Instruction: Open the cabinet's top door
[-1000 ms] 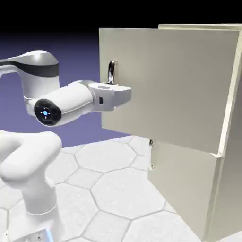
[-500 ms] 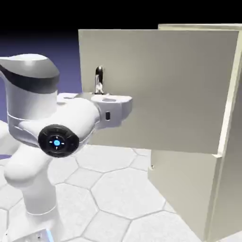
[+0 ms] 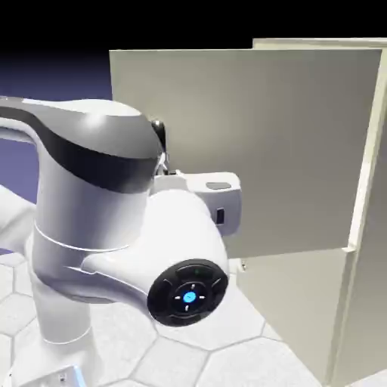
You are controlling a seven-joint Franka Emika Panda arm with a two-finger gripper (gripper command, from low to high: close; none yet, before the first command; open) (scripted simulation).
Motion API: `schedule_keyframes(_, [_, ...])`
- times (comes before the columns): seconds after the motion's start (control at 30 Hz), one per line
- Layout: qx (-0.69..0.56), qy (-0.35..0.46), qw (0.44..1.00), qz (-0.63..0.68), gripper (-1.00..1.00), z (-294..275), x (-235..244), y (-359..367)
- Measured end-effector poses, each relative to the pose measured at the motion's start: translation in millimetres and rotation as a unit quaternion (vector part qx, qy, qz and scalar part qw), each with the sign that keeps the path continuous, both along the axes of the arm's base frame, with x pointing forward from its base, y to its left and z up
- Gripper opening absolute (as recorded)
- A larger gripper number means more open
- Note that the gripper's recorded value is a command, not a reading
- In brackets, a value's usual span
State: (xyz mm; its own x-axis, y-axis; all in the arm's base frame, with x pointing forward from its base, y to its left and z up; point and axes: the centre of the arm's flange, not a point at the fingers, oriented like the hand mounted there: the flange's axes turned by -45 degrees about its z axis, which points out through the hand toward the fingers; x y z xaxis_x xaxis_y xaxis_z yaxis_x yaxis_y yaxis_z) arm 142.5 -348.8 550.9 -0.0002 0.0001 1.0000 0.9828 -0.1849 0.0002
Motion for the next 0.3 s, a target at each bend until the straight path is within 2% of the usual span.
schedule_keyframes(0.27, [0.0, 0.0, 0.998, 0.063, -1.0, 0, 13, -46])
schedule_keyframes(0.3, [0.0, 0.0, 0.998, 0.07, 1.0, 0, 14, -51])
